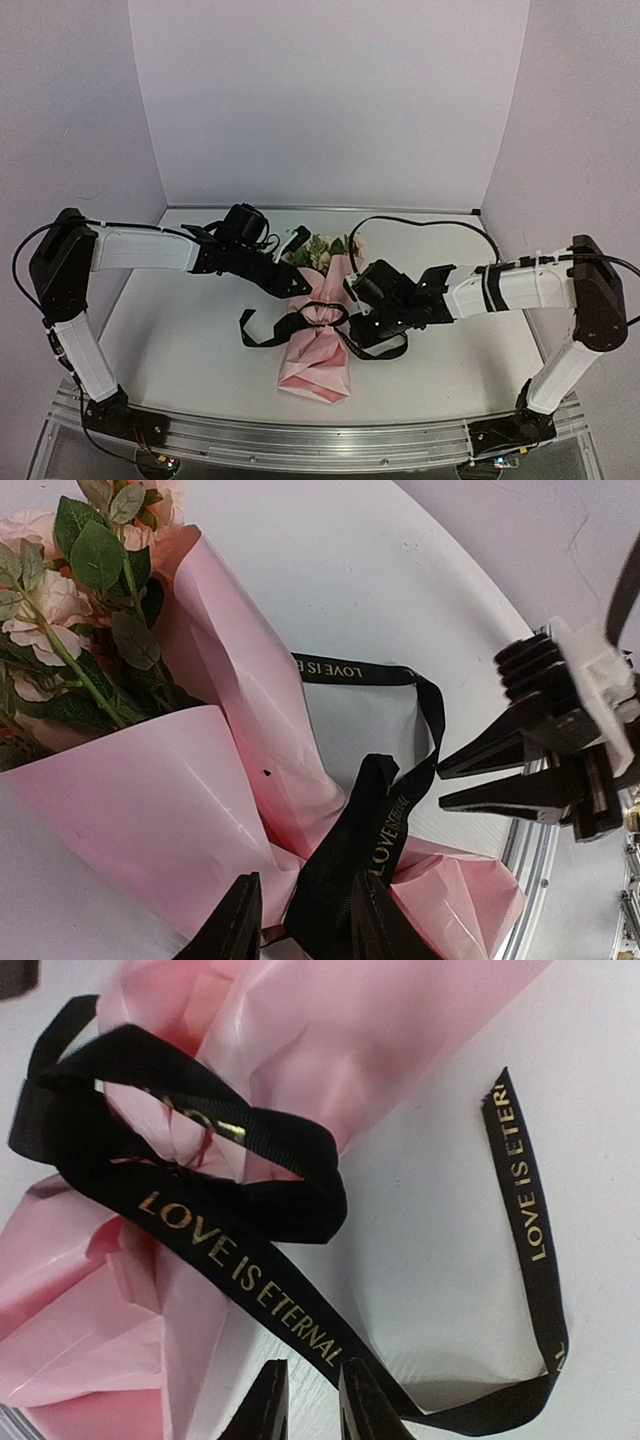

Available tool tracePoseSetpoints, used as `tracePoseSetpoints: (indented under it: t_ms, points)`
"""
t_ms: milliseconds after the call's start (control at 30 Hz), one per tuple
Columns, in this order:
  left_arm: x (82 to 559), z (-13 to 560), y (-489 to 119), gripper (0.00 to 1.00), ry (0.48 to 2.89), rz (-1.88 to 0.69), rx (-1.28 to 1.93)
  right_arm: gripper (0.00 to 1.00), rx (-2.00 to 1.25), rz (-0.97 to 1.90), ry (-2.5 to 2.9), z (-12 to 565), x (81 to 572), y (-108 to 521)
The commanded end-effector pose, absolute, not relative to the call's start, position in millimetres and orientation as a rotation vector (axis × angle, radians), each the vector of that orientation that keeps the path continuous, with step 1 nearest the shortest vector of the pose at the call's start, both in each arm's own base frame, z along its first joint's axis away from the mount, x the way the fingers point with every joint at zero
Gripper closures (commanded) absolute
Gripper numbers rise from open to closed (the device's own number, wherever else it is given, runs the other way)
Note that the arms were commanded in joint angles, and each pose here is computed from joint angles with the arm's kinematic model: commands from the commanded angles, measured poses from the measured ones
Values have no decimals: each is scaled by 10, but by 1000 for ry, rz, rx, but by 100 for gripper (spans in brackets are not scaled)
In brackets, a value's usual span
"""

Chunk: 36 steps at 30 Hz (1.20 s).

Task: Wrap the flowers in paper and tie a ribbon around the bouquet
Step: Cross the half-tied ribbon over the folded bouquet.

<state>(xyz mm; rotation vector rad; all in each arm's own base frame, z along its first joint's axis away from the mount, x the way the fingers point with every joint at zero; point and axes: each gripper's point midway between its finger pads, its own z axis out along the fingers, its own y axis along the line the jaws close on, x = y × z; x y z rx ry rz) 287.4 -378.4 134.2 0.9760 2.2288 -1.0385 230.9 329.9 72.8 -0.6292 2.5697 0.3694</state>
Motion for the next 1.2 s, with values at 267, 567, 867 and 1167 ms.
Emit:
tracePoseSetpoints:
  t_ms: [267, 567, 867, 1167]
  points:
    - [2955, 1514, -3825, 68, 2171, -1030, 979, 62, -720, 374, 2605, 310, 2234, 3446]
    - [2974, 1522, -3846, 68, 2178, -1029, 981, 58, -719, 214, 2579, 168, 2342, 3404]
    - [2976, 1516, -3845, 69, 2173, -1025, 985, 96, -651, 130, 2492, 374, 2512, 3334]
    - [3010, 1492, -3865, 68, 2160, -1007, 1007, 100, -636, 252, 2464, 741, 2418, 3340]
